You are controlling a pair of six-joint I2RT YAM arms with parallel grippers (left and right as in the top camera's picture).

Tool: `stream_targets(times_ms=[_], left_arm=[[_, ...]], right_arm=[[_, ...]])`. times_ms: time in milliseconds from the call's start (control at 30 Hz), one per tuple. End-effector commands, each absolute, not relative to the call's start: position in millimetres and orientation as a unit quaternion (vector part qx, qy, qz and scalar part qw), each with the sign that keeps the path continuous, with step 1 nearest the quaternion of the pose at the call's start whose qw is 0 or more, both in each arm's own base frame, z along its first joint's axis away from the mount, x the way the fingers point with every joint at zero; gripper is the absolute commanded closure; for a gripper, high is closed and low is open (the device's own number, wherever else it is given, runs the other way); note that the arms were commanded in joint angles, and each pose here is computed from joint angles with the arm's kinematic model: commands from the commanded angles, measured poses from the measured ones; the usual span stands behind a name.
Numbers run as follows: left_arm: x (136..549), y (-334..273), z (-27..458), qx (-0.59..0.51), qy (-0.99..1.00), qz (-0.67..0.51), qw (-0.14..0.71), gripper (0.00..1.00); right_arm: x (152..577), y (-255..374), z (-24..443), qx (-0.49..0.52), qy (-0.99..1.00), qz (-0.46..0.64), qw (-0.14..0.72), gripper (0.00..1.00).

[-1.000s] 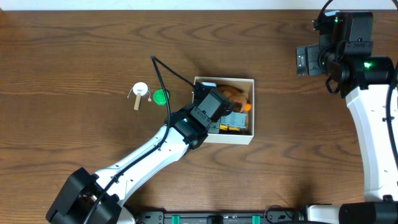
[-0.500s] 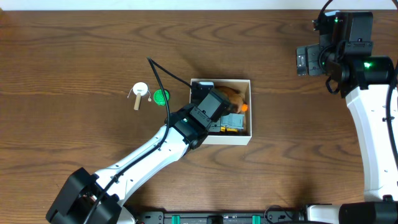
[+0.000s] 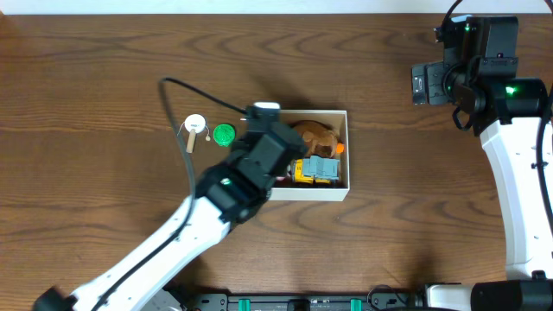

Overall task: Pack container
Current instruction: 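Carry the plush right into the box and release it, then move the left gripper back over the green round toy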

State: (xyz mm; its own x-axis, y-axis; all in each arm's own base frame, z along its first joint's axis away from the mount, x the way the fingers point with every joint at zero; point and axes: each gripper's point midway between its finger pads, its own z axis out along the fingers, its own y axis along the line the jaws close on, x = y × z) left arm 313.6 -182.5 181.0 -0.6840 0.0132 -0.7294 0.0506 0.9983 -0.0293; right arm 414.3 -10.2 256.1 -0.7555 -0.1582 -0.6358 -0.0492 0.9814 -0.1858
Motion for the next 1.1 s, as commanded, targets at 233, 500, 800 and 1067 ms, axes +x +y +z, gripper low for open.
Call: stream_targets(times_ms=[233,500,800,1067], left_arm=[[335.3,-97.3,184.9,-0.013,0.933,0.005,0.359,0.38],[376.7,-84.8,140.2,0.026,0.942,0.031,0.332,0.32],[399.0,-80.4,69.7,0.034,0.958,0.055,0.279,0.32],[409.5,-91.7,32.8,0.057,0.963,0.037,0.262,0.33]], right_arm=[[414.2,-11.9,261.0,-0.048,0.932,-0.079,0.352,0.01],[414.2,-11.9,261.0,-0.048,0.932,-0.079,0.352,0.01],[414.2,-11.9,261.0,-0.048,0.932,-0.079,0.352,0.01],[414.2,-11.9,261.0,-0.048,0.932,-0.079,0.352,0.01]])
